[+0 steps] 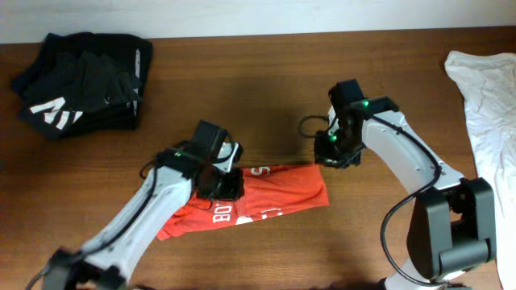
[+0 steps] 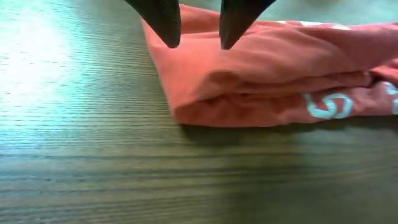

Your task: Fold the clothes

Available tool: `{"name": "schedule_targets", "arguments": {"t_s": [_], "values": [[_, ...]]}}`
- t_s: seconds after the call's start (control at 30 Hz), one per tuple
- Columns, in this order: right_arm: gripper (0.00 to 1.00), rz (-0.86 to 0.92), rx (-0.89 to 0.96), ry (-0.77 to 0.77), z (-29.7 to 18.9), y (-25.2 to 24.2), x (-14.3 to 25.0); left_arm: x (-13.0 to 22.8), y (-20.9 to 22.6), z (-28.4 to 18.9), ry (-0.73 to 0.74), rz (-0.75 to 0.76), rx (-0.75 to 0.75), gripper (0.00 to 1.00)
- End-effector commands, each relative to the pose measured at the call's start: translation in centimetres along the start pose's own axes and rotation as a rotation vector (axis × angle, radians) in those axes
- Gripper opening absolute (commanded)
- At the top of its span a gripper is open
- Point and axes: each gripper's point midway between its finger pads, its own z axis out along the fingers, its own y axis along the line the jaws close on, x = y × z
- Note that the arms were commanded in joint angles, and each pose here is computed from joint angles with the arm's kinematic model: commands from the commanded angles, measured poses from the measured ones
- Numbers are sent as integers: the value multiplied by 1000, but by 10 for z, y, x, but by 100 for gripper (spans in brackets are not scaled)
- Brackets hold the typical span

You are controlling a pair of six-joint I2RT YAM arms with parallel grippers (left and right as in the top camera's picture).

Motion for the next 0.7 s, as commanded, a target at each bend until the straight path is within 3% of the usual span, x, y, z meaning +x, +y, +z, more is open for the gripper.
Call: {"name": "schedule_targets", "arguments": {"t_s": [0.0,0.13,0.2,0.3,0.43,0.57,0.6,0.63,0.67], "values": [[29,-80,-106,15,-3,21,2,-13,-2,-6,-66,-21,-5,15],[8,-103,-111,29,15,21,12,-20,0,29,-10,-36,41,13],[7,-87,-110,35,33,18,20,-19,3,52,38,-52,63,13],[7,-119,-122,-28,55,12,14,-28,40,72,19,-77,-87,11],[5,-112,34,-105,79,-21,-2,-30,89,65,-9,-106,-323,11],[4,-90,108,-126,59,-27,-16,-27,87,45,-27,-102,-353,11],[4,-81,116,-129,49,-27,-21,-31,81,33,-56,-95,-344,13],[6,-66,120,-135,33,-26,-30,-34,70,9,-103,-84,-329,24],[14,-50,121,-140,17,-25,-38,-34,63,-8,-129,-78,-321,33]]}}
